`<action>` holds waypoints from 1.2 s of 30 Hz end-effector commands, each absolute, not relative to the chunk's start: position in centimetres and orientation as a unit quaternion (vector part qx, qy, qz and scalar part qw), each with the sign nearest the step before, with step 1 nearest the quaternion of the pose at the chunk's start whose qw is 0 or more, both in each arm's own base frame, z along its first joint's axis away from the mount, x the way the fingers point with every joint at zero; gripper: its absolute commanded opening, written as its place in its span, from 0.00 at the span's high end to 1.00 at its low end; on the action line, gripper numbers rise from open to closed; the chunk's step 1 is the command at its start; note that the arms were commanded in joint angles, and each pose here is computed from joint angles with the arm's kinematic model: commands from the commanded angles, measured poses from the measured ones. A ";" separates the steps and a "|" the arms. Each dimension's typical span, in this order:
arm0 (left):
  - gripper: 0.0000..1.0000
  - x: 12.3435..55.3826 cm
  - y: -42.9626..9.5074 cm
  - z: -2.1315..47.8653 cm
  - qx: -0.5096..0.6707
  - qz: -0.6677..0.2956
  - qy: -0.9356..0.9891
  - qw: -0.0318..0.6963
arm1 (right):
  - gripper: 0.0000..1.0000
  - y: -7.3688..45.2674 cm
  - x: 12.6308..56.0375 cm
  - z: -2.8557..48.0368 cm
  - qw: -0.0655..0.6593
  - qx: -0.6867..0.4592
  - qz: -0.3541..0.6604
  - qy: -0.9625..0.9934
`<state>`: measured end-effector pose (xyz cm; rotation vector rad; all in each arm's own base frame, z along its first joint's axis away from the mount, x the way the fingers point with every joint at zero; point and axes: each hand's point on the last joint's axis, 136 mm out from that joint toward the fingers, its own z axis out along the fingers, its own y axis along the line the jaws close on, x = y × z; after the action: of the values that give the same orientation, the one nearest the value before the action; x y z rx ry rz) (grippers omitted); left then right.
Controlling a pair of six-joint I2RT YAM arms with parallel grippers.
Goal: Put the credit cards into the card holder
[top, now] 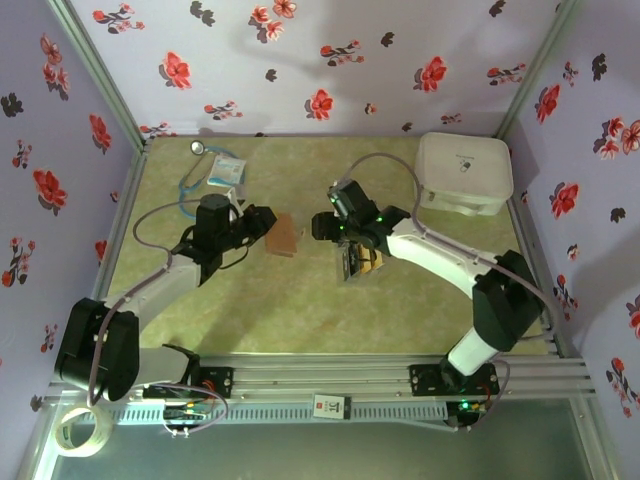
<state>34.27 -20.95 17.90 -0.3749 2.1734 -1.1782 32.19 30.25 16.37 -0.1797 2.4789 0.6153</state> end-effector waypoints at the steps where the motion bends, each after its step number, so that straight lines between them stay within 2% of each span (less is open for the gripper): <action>1: 1.00 34.1 -21.0 18.0 -0.123 -0.450 0.823 0.324 | 0.43 31.9 31.8 18.5 0.287 -0.060 0.288 0.912; 8: 1.00 34.3 -21.3 18.2 -0.120 -0.456 0.821 0.322 | 0.44 33.8 31.9 17.6 0.265 -0.046 0.330 0.905; 17: 1.00 34.3 -21.4 18.1 -0.122 -0.461 0.818 0.321 | 0.56 34.7 31.9 14.8 0.237 -0.029 0.342 0.909; 22: 1.00 34.3 -21.4 17.6 -0.124 -0.460 0.820 0.317 | 0.74 35.1 31.6 14.0 0.225 -0.023 0.357 0.906; 27: 1.00 34.2 -21.4 16.4 -0.129 -0.458 0.823 0.311 | 1.00 35.5 31.4 13.7 0.218 -0.014 0.378 0.900; 33: 1.00 34.0 -21.2 13.3 -0.138 -0.452 0.829 0.298 | 1.00 35.3 31.2 14.1 0.220 -0.012 0.384 0.897; 36: 0.90 33.9 -21.2 11.8 -0.138 -0.449 0.832 0.295 | 1.00 35.3 31.1 14.4 0.220 -0.012 0.387 0.895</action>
<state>33.68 -21.04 12.20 -0.3877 2.2428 -1.1692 31.10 35.01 13.40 -0.0381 2.5123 1.0263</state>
